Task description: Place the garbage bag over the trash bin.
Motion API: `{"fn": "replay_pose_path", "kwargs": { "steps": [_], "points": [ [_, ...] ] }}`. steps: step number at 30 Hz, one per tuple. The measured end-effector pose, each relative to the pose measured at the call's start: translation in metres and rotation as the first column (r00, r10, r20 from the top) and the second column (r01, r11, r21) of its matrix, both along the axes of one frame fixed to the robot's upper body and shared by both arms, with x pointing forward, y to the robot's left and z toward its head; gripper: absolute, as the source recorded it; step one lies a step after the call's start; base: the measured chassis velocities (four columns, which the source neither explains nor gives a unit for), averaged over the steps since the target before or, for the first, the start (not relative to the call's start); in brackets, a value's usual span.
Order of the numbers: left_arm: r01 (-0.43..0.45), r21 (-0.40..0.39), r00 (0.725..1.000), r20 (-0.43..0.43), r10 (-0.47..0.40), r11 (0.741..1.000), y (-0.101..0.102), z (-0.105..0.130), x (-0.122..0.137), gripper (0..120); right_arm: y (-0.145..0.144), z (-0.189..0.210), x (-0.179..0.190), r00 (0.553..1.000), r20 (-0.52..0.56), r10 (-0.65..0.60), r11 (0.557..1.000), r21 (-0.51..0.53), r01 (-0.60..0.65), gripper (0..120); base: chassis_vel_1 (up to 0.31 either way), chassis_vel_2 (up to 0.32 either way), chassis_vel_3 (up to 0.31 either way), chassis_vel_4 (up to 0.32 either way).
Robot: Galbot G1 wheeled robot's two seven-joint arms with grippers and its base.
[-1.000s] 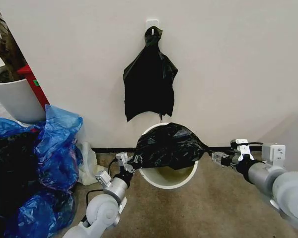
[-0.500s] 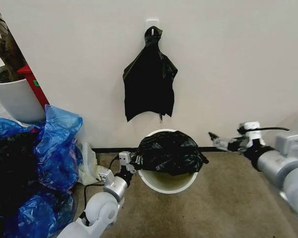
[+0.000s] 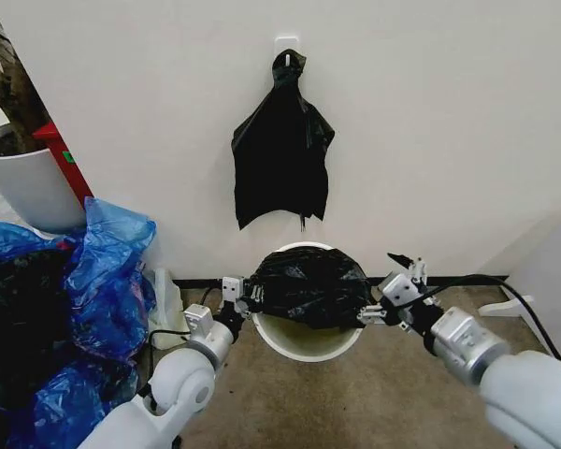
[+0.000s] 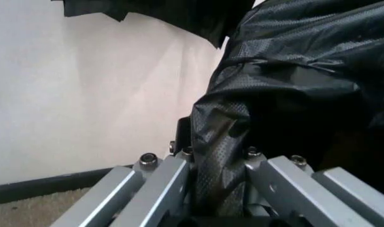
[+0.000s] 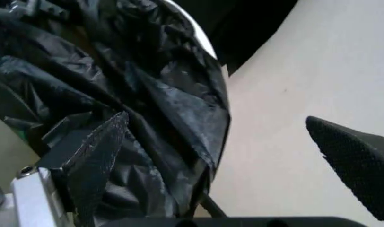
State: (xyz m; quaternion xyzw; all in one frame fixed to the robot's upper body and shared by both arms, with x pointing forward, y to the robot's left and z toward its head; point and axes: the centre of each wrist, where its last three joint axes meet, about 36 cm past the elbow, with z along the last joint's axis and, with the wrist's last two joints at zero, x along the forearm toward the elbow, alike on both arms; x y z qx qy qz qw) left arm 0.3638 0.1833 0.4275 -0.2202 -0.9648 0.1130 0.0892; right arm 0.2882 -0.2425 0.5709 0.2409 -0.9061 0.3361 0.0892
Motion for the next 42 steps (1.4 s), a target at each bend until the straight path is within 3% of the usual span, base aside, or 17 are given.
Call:
{"fn": "replay_pose_path", "kwargs": {
  "steps": [9, 12, 14, 29, 42],
  "points": [
    [0.008, 0.003, 1.000, 0.001, -0.008, 1.000, -0.003, -0.001, -0.006, 3, 0.002, -0.003, -0.001, 1.000, 0.009, 0.007, 1.000, -0.030, -0.007, 100, 0.000, 0.000, 0.000, 0.000],
    [0.015, 0.009, 1.000, 0.002, -0.015, 1.000, -0.003, -0.002, -0.007, 3, 0.000, -0.001, 0.000, 1.000, 0.011, 0.001, 0.999, -0.034, 0.000, 95, 0.000, 0.000, 0.000, 0.000],
    [0.021, 0.010, 1.000, 0.007, -0.021, 1.000, -0.003, -0.003, -0.008, 3, -0.003, 0.004, 0.002, 1.000, 0.012, -0.019, 0.999, -0.029, 0.019, 84, 0.000, 0.000, 0.000, 0.000],
    [0.038, 0.004, 0.999, 0.018, -0.038, 0.999, -0.005, -0.001, -0.009, 3, -0.001, 0.001, 0.001, 1.000, 0.012, 0.017, 0.999, -0.046, -0.016, 77, 0.000, 0.000, 0.000, 0.000],
    [0.069, 0.020, 0.998, 0.010, -0.069, 0.997, -0.007, -0.004, -0.014, 3, 0.000, 0.000, 0.001, 0.998, -0.019, 0.067, 0.997, -0.027, -0.067, 30, 0.000, 0.000, 0.000, 0.000]
  ]
}}
